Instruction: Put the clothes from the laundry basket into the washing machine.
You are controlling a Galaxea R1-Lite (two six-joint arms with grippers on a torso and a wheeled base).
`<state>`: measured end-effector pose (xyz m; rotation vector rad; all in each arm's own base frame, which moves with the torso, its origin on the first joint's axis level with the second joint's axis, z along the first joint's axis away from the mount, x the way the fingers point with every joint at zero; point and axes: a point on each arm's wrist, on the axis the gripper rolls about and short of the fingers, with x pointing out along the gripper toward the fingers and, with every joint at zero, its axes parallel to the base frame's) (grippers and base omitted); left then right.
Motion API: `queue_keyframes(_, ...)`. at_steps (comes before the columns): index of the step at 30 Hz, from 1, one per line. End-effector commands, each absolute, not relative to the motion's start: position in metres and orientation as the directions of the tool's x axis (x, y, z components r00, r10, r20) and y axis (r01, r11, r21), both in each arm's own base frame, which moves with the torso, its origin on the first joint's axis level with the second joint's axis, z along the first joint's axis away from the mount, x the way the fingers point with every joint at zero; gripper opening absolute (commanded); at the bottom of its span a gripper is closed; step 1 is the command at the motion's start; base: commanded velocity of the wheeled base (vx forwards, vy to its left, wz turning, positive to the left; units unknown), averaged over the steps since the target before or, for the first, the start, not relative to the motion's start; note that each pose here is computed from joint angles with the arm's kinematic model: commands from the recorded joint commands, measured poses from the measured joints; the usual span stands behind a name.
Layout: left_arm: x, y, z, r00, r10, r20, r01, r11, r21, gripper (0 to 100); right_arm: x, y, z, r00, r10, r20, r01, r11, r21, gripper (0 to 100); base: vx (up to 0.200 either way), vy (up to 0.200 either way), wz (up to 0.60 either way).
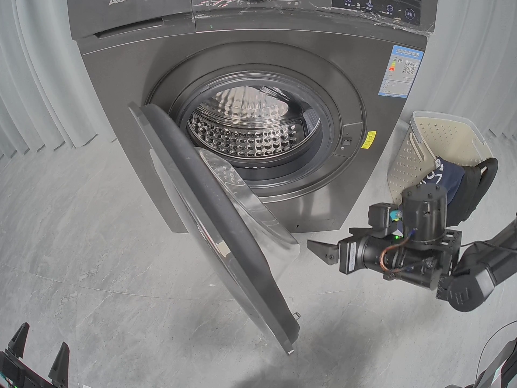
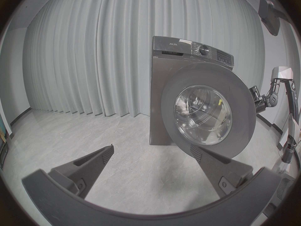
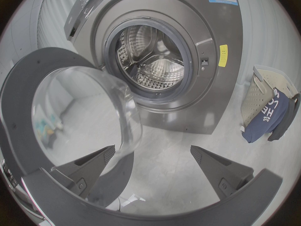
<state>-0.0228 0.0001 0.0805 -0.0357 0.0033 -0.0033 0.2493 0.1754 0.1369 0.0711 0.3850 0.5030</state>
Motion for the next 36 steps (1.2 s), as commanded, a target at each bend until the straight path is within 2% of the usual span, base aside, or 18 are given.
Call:
queue_keyframes(1,-0.023,0.000,0.076,1.000,-0.003,-0.006,0.003,0.999,-0.037,100,0.289,0.186,0.122,0.833,0.425,-0.354,-0.397,0.905,0.153,100,0.000,0.000,0.00)
queue_keyframes(12,-0.023,0.000,0.076,1.000,-0.003,-0.006,0.003,0.999,-0.037,100,0.266,0.213,0.116,0.774,0.511,-0.374,-0.491,0.857,0.156,100,0.000,0.000,0.00)
queue_keyframes(21,-0.023,0.000,0.076,1.000,-0.003,-0.006,0.003,0.999,-0.037,100,0.270,0.219,0.121,0.780,0.517,-0.351,-0.484,0.855,0.185,100,0.000,0.000,0.00)
queue_keyframes(23,-0.023,0.000,0.076,1.000,-0.003,-0.006,0.003,0.999,-0.037,100,0.273,0.226,0.115,0.774,0.521,-0.360,-0.489,0.853,0.183,100,0.000,0.000,0.00)
queue_keyframes(29,-0.023,0.000,0.076,1.000,-0.003,-0.006,0.003,0.999,-0.037,100,0.271,0.247,0.103,0.741,0.553,-0.380,-0.527,0.830,0.181,100,-0.200,0.000,0.00)
queue_keyframes(36,-0.023,0.000,0.076,1.000,-0.003,-0.006,0.003,0.999,-0.037,100,0.270,0.268,0.093,0.729,0.595,-0.338,-0.569,0.802,0.183,100,0.000,0.000,0.00)
